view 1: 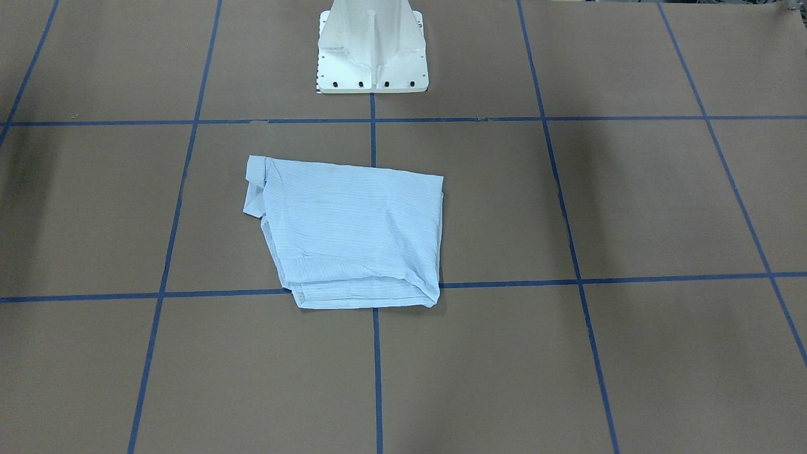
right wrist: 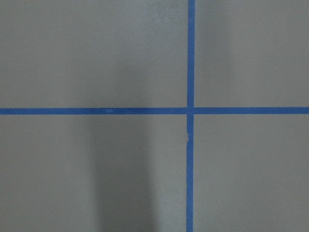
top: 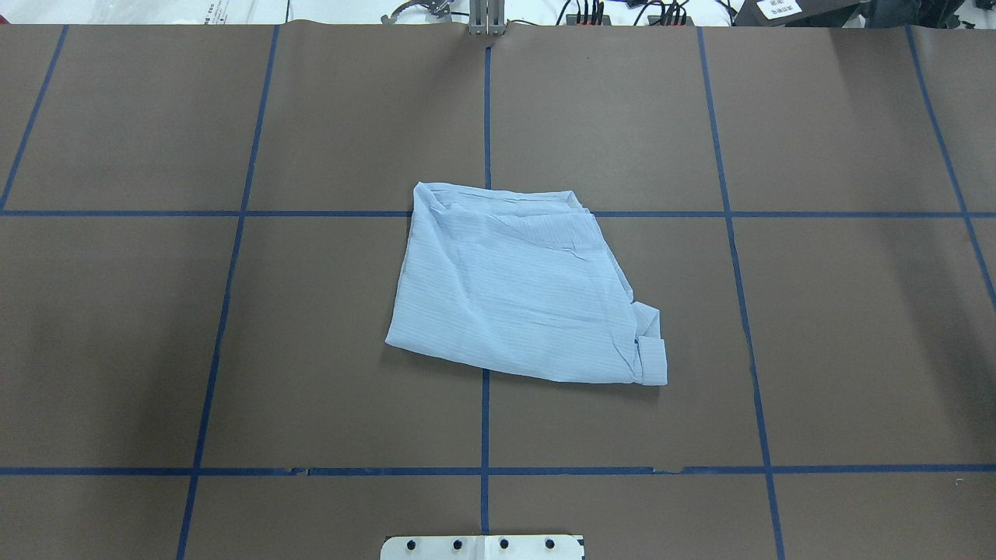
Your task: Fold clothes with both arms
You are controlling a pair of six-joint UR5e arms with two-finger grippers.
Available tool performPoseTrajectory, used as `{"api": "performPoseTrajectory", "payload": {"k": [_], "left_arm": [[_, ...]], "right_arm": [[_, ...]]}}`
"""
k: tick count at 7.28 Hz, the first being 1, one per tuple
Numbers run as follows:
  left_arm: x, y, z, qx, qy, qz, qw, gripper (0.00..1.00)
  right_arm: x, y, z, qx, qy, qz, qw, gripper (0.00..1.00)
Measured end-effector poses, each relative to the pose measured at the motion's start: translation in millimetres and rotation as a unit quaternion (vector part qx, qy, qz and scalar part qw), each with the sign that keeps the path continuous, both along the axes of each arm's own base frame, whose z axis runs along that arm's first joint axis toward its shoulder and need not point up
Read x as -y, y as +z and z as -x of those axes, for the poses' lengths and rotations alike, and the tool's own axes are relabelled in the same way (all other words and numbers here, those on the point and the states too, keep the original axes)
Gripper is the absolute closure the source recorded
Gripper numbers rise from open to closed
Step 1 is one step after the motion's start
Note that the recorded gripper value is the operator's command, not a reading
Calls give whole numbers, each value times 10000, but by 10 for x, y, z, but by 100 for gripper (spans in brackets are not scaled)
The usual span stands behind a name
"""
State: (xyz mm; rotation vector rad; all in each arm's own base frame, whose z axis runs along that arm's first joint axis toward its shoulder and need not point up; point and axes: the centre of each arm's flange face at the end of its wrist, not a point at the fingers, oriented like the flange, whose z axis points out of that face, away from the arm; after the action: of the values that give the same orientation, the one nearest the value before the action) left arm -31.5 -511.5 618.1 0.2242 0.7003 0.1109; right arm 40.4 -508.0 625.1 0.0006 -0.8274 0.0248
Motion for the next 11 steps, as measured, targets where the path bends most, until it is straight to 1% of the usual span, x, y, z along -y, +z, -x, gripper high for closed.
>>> {"api": "performPoseTrajectory", "payload": {"k": [1, 3, 6, 8, 11], "left_arm": [[-24, 98, 57, 45, 100, 21, 9999, 0], [-50, 250, 109, 74, 175, 128, 9997, 0], [-56, 257, 120, 81, 313, 274, 9991, 0], [-61, 245, 119, 63, 340, 289, 9990, 0], [-65, 251, 118, 55, 345, 304, 9989, 0]], "right_arm": [[-57, 42, -60, 29, 60, 51, 10000, 0], [-134, 140, -91, 66, 94, 162, 9998, 0], [-374, 287, -163, 54, 168, 299, 9994, 0], [-503, 312, -186, 15, 189, 314, 9993, 0], [-528, 317, -193, 13, 197, 313, 9993, 0]]}}
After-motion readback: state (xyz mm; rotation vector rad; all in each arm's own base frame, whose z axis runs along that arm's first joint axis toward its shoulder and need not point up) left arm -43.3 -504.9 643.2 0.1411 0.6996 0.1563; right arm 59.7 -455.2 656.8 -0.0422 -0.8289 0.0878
